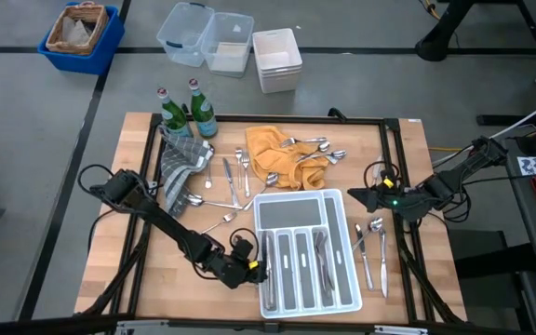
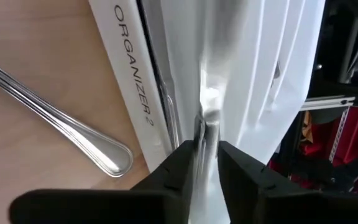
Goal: Sort silverware
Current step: Put the table knife into the silverware tray
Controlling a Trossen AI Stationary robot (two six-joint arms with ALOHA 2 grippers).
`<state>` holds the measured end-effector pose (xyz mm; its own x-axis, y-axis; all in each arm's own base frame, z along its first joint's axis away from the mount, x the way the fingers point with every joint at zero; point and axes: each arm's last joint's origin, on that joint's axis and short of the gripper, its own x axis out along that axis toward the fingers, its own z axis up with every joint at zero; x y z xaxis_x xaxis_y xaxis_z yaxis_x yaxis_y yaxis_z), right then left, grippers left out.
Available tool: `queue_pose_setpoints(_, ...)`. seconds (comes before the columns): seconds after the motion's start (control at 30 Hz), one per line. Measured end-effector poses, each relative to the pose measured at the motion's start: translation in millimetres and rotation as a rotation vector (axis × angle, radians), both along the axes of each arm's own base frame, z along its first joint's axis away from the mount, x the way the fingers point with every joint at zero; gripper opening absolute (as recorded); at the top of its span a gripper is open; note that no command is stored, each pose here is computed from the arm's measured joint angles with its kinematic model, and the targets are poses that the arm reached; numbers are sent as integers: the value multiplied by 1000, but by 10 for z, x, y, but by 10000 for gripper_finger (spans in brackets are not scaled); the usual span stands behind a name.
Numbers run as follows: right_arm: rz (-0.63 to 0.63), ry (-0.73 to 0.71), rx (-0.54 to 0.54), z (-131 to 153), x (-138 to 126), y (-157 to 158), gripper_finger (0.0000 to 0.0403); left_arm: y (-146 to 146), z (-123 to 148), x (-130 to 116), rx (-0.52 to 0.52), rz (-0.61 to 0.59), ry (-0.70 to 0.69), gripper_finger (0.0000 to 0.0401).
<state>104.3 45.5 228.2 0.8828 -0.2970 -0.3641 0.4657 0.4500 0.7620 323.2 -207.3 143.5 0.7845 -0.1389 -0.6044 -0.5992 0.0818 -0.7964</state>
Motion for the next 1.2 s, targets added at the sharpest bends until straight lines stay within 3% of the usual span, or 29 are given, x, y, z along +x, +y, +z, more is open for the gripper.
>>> queue_pose_setpoints(0.2, -29, -10, -16, 3, -1, -9, 106, 0, 4, 1, 1, -3, -1, 94)
queue_pose_setpoints(0.43, -123, -46, 26, -1, -6, -41, 106, 5, 67, -12, 9, -26, -12, 97)
queue_pose_setpoints(0.7, -285, 45, 129, -98, 13, -261, 106, 77, 580, -195, 181, -203, -95, 98)
queue_pose_setpoints(0.9, -417, 174, 300, -210, -15, -460, 106, 262, 927, -496, 336, -267, -31, 98)
queue_pose_setpoints(1.2, -587, 321, 461, -317, -93, -708, 106, 562, 1235, -914, 499, -338, 88, 98)
